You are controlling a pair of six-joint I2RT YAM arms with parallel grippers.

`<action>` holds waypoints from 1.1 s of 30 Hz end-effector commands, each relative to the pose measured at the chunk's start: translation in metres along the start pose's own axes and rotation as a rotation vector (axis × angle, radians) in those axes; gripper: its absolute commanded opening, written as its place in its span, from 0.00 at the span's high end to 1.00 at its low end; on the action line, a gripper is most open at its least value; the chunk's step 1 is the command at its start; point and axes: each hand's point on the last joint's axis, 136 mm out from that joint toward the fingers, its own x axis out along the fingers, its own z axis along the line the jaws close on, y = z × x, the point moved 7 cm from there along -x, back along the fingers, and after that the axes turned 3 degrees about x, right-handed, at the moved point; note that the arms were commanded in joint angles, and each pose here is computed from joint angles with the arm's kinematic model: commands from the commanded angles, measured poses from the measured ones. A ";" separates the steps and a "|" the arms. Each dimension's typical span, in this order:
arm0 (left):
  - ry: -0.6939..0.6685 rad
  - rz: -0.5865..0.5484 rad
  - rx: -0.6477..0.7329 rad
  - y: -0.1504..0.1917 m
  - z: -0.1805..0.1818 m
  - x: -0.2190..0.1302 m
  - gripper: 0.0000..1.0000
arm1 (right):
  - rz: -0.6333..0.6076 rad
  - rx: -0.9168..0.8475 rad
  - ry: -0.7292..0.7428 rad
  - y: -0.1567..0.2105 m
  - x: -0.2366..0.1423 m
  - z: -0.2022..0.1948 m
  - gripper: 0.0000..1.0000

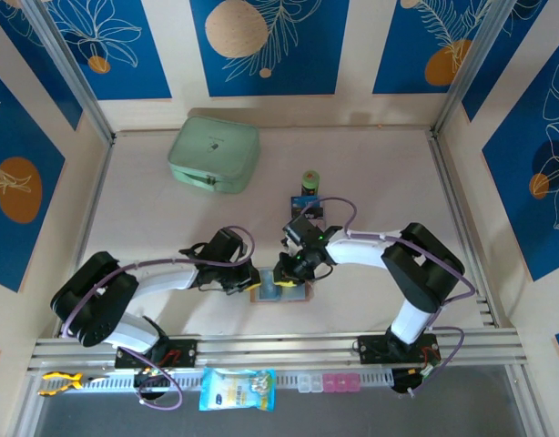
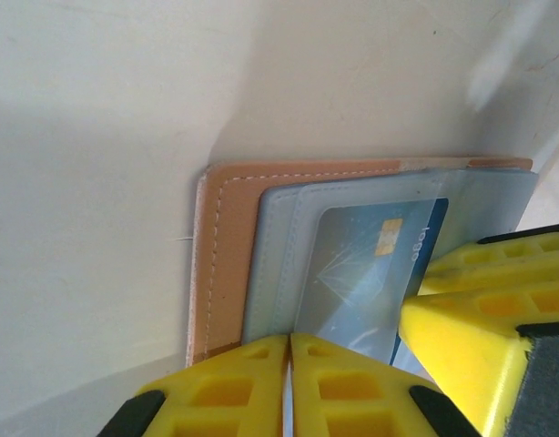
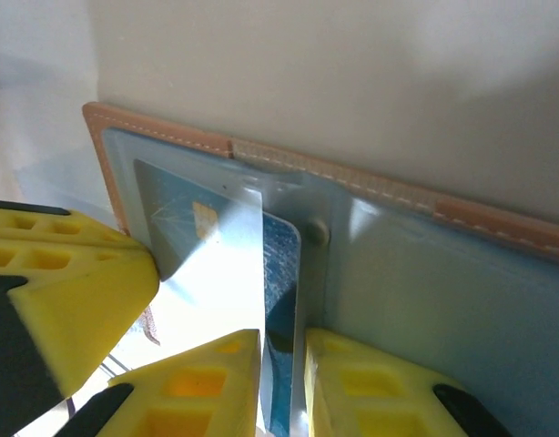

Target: Take the credit cards out of the card holder

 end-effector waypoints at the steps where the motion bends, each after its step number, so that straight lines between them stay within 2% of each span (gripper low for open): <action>1: -0.083 0.033 -0.025 0.005 0.019 0.003 0.90 | 0.003 0.016 -0.059 0.003 -0.008 0.004 0.80; 7: -0.096 0.038 -0.029 0.007 0.022 0.004 0.90 | -0.003 0.033 -0.143 0.003 -0.013 0.005 0.84; 17: -0.097 0.041 -0.027 0.006 0.021 0.005 0.90 | -0.003 0.046 -0.164 0.002 -0.013 0.000 0.93; 33: -0.100 0.045 -0.033 0.005 0.020 0.005 0.91 | 0.015 0.047 -0.205 0.001 -0.005 -0.002 0.89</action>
